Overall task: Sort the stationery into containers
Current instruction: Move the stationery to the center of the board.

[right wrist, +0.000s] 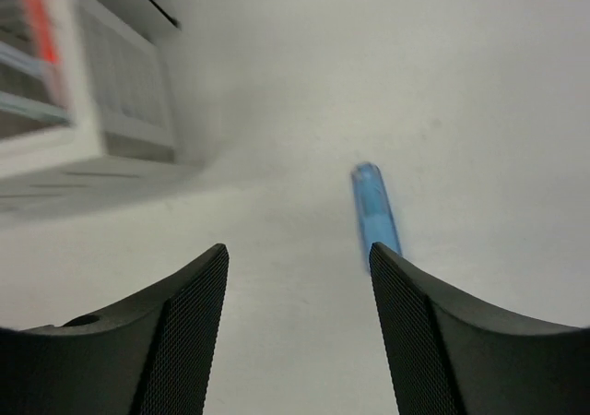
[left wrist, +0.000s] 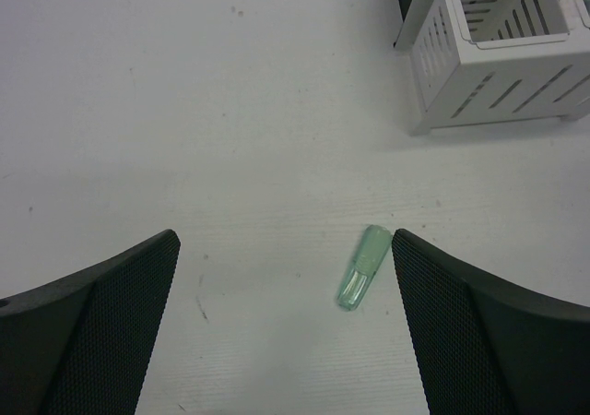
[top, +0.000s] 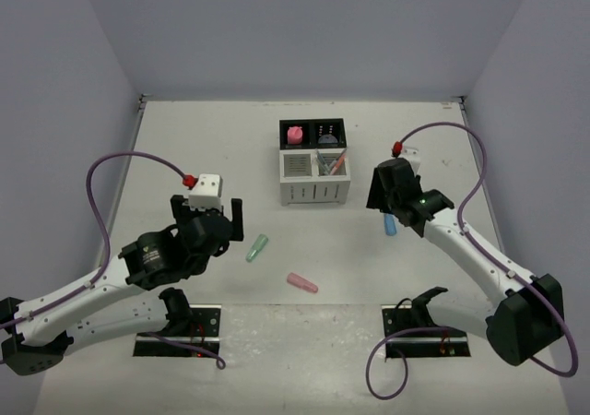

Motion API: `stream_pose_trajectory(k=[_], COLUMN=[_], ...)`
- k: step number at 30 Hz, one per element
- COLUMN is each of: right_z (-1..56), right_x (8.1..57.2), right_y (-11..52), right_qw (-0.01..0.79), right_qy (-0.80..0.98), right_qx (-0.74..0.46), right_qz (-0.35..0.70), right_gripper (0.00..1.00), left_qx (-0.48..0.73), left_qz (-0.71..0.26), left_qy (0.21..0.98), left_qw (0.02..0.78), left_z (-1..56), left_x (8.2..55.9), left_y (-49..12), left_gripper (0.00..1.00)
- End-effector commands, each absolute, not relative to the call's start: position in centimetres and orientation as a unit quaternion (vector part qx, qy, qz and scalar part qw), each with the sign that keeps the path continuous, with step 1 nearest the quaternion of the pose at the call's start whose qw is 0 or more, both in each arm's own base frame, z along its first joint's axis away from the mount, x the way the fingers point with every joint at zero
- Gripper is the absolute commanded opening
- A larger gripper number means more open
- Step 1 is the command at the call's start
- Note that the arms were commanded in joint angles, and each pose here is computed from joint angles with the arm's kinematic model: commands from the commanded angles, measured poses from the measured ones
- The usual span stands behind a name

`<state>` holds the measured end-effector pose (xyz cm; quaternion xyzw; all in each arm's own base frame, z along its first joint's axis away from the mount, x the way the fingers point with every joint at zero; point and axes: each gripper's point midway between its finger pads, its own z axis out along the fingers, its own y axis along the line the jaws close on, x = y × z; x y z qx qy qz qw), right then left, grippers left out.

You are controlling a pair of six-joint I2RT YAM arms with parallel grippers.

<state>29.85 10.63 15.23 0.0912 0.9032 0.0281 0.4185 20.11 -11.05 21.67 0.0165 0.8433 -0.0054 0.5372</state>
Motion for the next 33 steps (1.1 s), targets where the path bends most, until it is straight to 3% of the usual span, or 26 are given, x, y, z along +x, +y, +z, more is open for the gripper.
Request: stream_pose_trajectory(k=[1,8,24,33], right_z=[10.8,4.8,3.2,2.7], right_x=[25.2,26.0,32.0,30.1], right_y=[7.7,7.0,6.1,5.9], right_qw=[0.305,0.191,0.160,0.122], right_qy=[0.945,0.973,0.980,0.986], right_qx=[0.116,0.125,0.121,0.114], right_qz=[-0.009,-0.035,0.008,0.000], right_gripper=[0.64,0.67,0.60,0.58], left_qx=[0.017,0.027,0.036,0.038], left_qz=[-0.015,-0.018,-0.023,-0.022], left_qy=[0.837,0.839,0.840,0.840], left_qw=[0.547,0.543,0.541,0.540], left_z=[22.2,22.0,21.8,21.8], left_x=[20.5,20.5,20.5,20.5], left_y=[-11.5,-11.9,-12.3,-12.3], left_gripper=[1.00,1.00,1.00,1.00])
